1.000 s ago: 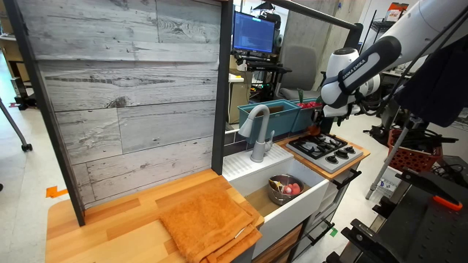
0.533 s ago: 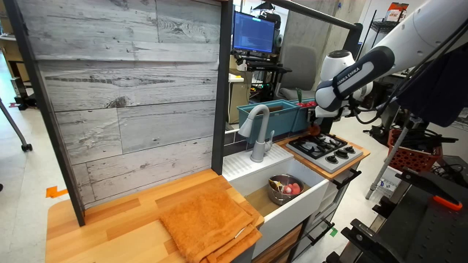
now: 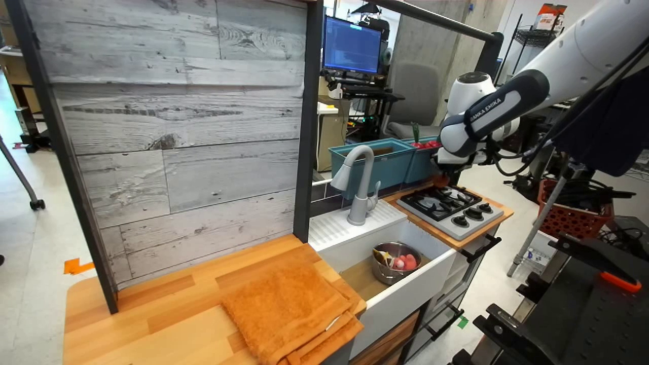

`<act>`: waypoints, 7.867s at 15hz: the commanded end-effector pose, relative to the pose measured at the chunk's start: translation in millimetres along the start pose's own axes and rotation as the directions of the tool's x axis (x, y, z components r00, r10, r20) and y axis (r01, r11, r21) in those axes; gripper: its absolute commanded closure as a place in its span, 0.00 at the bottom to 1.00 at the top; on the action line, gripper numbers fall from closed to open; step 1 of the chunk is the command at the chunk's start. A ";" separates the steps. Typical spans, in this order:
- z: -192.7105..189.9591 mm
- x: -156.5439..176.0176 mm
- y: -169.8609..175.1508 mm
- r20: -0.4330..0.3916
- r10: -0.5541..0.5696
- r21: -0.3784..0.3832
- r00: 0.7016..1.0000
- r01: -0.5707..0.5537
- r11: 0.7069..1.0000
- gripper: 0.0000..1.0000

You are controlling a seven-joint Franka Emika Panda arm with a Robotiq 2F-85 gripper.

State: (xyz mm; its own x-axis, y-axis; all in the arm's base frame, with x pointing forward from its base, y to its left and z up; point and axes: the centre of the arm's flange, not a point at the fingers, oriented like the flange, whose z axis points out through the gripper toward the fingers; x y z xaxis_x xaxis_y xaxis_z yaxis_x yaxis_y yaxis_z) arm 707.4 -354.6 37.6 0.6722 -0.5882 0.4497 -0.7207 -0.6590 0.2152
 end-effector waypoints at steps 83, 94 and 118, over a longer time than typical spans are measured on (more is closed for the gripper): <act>27.2 -28.6 11.4 -0.285 -0.200 0.393 0.937 0.305 0.867 0.02; 54.7 -29.0 21.4 -0.208 -0.207 0.343 0.956 0.270 0.900 0.69; -78.7 -195.4 18.8 -0.399 -0.512 0.617 0.761 0.635 0.465 0.97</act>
State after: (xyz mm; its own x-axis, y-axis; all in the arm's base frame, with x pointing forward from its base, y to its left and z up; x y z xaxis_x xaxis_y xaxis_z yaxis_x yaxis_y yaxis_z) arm 585.8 -245.1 -0.9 0.8020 0.0494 0.5952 0.1440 -0.9832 -0.1125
